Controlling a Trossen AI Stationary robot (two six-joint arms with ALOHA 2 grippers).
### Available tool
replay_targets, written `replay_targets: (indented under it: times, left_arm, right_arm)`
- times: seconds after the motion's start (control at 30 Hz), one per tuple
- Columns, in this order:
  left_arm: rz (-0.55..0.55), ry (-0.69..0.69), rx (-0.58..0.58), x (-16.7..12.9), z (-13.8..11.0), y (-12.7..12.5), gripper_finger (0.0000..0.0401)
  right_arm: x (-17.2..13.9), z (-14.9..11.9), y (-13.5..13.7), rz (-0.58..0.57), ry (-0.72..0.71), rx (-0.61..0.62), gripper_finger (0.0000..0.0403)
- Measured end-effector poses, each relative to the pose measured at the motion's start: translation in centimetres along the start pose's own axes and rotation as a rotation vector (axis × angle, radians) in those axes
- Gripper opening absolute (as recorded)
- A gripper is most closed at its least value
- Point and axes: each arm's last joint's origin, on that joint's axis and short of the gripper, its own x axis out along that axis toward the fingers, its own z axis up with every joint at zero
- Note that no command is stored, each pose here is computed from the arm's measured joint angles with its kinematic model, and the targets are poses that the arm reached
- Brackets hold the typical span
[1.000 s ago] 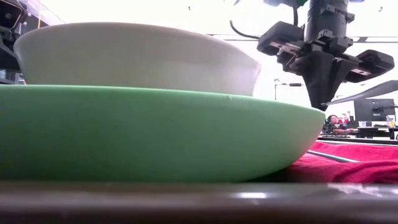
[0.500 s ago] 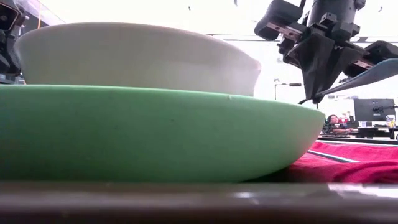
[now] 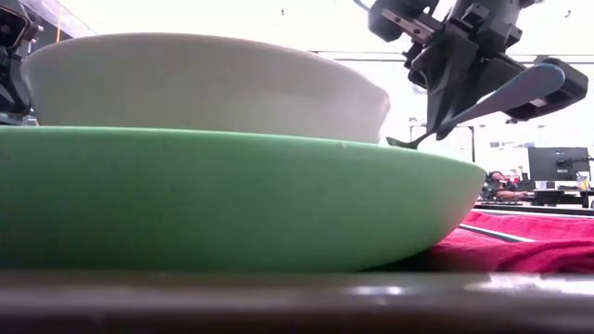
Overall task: Set up tray
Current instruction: Put the spoon on the top of the table napkin between the green and blue fork on the brown serving tray
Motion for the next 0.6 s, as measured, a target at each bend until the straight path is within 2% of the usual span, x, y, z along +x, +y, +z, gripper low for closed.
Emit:
replay_targets:
  times: [0.33,0.6]
  left_arm:
    - [0.002,0.0,0.0,0.0,0.0,0.0,0.0072]
    - [0.002,-0.001,-0.007,0.0,0.0,0.0,0.0072]
  right_arm:
    - [2.5,-1.5,0.1,0.005,0.041,-0.016,0.0]
    - [3.1,-1.7,0.3,0.03,0.045,-0.027,0.0]
